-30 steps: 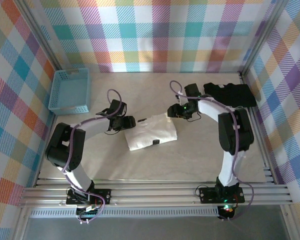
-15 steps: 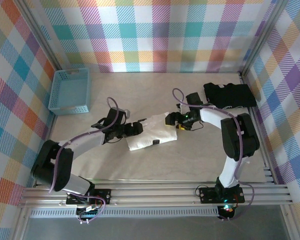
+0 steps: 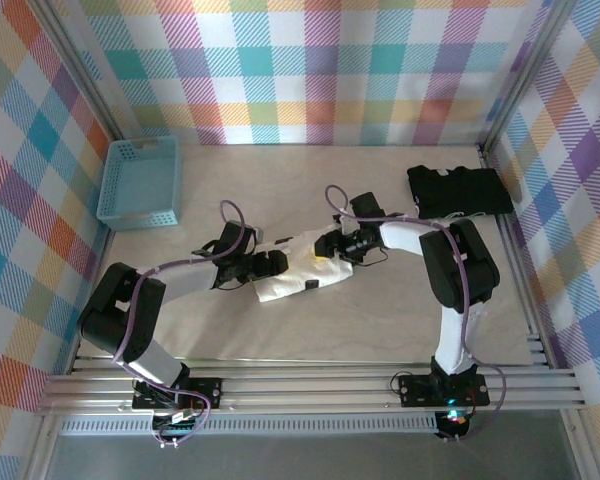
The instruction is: Fold the inside-out t-shirt
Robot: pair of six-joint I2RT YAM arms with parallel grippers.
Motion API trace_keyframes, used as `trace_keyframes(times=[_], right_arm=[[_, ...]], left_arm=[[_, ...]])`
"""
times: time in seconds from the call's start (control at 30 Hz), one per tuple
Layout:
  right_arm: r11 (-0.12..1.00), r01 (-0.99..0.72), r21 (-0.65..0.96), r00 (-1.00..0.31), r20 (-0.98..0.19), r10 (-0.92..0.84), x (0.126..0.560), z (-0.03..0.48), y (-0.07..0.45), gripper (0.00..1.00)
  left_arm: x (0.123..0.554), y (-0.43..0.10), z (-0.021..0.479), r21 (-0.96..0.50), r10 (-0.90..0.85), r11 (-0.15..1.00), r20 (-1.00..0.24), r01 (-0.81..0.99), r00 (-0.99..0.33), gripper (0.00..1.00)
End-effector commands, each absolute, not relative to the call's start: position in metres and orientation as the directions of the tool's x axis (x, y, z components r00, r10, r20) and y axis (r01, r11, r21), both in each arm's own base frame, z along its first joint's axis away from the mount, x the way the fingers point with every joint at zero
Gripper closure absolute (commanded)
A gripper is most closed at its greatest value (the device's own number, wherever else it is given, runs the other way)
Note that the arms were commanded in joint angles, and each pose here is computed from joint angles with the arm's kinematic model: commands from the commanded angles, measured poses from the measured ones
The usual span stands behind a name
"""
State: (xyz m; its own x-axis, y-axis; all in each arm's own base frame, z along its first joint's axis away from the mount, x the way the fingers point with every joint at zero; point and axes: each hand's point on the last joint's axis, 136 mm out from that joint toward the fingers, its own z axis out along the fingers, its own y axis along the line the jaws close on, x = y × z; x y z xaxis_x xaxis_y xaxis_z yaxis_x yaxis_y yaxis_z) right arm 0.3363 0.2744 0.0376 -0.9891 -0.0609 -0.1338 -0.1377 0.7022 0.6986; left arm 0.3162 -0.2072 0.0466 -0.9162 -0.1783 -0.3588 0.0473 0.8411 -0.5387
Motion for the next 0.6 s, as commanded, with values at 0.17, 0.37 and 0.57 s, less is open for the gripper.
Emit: trace_keyframes(times=[0.17, 0.37, 0.57], right_arm=[[0.702, -0.182, 0.688, -0.978, -0.201, -0.056, 0.352, 0.054, 0.264, 0.77], [0.788, -0.319, 0.526, -0.927, -0.347, -0.144, 0.375, 0.091, 0.216, 0.95], [0.914, -0.388, 0.119, -0.816, -0.505, -0.281, 0.424, 0.147, 0.124, 0.97]], left_arm=[[0.325, -0.191, 0.081, -0.468, -0.163, 0.881, -0.446, 0.074, -0.88, 0.19], [0.331, -0.164, 0.14, -0.363, -0.158, 0.929, -0.565, 0.071, -0.81, 0.18], [0.317, -0.149, 0.181, -0.365, -0.188, 0.928, -0.637, 0.078, -0.748, 0.18]])
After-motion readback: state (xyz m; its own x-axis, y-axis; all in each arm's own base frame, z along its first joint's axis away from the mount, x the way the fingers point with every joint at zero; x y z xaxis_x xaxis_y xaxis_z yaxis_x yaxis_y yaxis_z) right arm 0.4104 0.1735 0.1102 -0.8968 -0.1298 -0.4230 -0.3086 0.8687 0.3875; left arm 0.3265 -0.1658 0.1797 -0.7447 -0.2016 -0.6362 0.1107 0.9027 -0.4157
